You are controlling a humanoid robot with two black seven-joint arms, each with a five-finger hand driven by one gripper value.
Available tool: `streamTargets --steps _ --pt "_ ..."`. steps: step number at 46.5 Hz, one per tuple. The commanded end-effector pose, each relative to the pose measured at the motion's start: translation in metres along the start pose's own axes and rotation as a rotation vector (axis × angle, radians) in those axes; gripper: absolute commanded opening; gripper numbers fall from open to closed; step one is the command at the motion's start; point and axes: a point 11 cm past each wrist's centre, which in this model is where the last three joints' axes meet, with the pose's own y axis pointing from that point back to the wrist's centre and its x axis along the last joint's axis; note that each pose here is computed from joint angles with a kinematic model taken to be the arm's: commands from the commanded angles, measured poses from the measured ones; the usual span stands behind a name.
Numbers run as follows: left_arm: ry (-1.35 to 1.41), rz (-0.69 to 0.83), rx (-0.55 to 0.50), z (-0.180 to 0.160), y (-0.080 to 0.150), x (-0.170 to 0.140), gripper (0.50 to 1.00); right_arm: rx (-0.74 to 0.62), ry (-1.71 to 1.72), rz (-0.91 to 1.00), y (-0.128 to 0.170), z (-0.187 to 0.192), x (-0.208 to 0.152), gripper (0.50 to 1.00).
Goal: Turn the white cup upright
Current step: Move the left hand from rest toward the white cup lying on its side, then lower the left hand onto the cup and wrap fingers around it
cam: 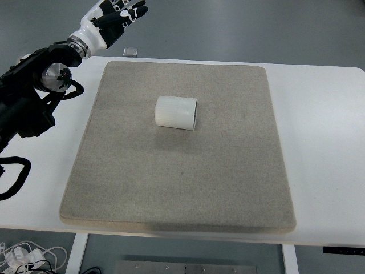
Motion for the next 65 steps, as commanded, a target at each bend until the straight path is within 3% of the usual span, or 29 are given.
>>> streamTargets --steps 1,11,24,51,65 --pt "-0.113 -0.062 0.024 0.010 0.000 -0.011 0.994 0.000 0.000 0.000 0.000 0.000 0.000 0.952" --pt "-0.385 -0.219 0.092 0.025 -0.002 -0.044 0.994 0.000 0.000 0.000 0.000 0.000 0.000 0.952" --pt "-0.697 -0.380 0.253 0.004 0.017 -0.064 0.992 0.000 0.000 0.000 0.000 0.000 0.000 0.952" --pt "-1.122 -0.498 0.527 -0.016 0.017 -0.084 0.994 0.000 0.000 0.000 0.000 0.000 0.000 0.952" --pt "-1.177 -0.561 0.566 -0.030 0.013 -0.099 0.994 0.000 0.000 0.000 0.000 0.000 0.000 0.952"
